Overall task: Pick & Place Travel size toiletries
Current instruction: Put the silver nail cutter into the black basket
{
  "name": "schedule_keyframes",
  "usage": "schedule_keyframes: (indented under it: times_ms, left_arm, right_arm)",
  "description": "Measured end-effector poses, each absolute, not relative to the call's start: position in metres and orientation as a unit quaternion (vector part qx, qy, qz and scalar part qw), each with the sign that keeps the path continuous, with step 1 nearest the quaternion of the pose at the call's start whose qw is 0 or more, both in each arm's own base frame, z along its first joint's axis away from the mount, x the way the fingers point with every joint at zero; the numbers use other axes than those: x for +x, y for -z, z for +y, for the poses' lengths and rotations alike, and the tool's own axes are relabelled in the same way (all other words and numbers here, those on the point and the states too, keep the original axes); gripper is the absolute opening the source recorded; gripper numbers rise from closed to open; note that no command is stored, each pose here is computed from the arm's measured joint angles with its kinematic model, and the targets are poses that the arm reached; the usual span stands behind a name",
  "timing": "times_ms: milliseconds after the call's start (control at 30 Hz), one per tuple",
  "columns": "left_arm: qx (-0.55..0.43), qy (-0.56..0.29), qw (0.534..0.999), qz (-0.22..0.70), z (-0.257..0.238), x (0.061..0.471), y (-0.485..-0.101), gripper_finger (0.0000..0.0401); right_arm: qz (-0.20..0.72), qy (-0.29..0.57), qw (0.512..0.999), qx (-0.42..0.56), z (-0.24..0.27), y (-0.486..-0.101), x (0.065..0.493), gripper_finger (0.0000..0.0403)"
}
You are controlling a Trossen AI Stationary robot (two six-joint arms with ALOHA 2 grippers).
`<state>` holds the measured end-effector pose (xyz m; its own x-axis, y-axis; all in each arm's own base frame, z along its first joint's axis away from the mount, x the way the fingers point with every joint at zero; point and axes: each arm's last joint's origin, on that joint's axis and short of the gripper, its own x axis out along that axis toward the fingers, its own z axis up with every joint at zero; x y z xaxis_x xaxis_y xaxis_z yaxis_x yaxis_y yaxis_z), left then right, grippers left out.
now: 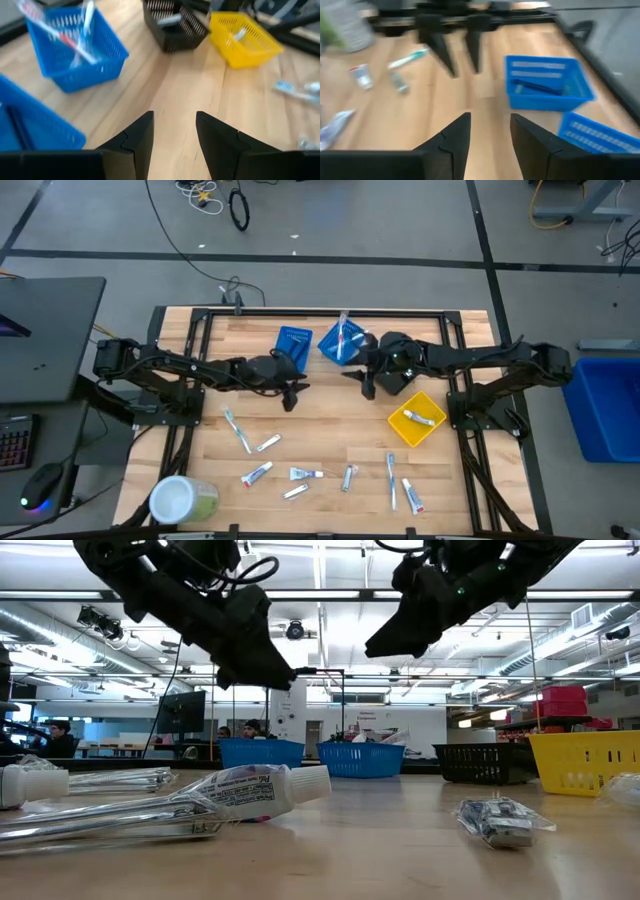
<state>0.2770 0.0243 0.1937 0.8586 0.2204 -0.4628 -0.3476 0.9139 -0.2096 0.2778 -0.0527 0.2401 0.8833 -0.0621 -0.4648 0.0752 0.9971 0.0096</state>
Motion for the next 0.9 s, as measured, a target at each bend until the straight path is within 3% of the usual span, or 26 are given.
schedule_keyframes:
  times_ms: [133,433,600,800,900]
  left_arm:
    - [-0.138,-0.148,0.945,0.256,0.02,0.274,-0.188,0.0154]
    - [-0.16,-0.088,0.918,0.353,-0.008,0.264,-0.173,0.0154]
    - [-0.202,-0.071,0.886,0.411,-0.035,0.254,-0.166,0.0154]
    - [-0.212,-0.044,0.878,0.427,-0.076,0.243,-0.164,0.0154]
    - [-0.192,-0.069,0.882,0.424,-0.089,0.235,-0.161,0.0154]
  right_arm:
    - [0.242,0.006,0.97,0.014,-0.051,-0.237,0.28,0.014]
    - [0.184,0.148,0.971,-0.036,-0.062,-0.245,0.288,0.0171]
    - [0.183,0.168,0.968,-0.029,-0.063,-0.245,0.287,0.0193]
    - [0.182,0.172,0.968,-0.009,-0.063,-0.245,0.287,0.0208]
    - [0.183,0.173,0.968,-0.001,-0.063,-0.244,0.287,0.0211]
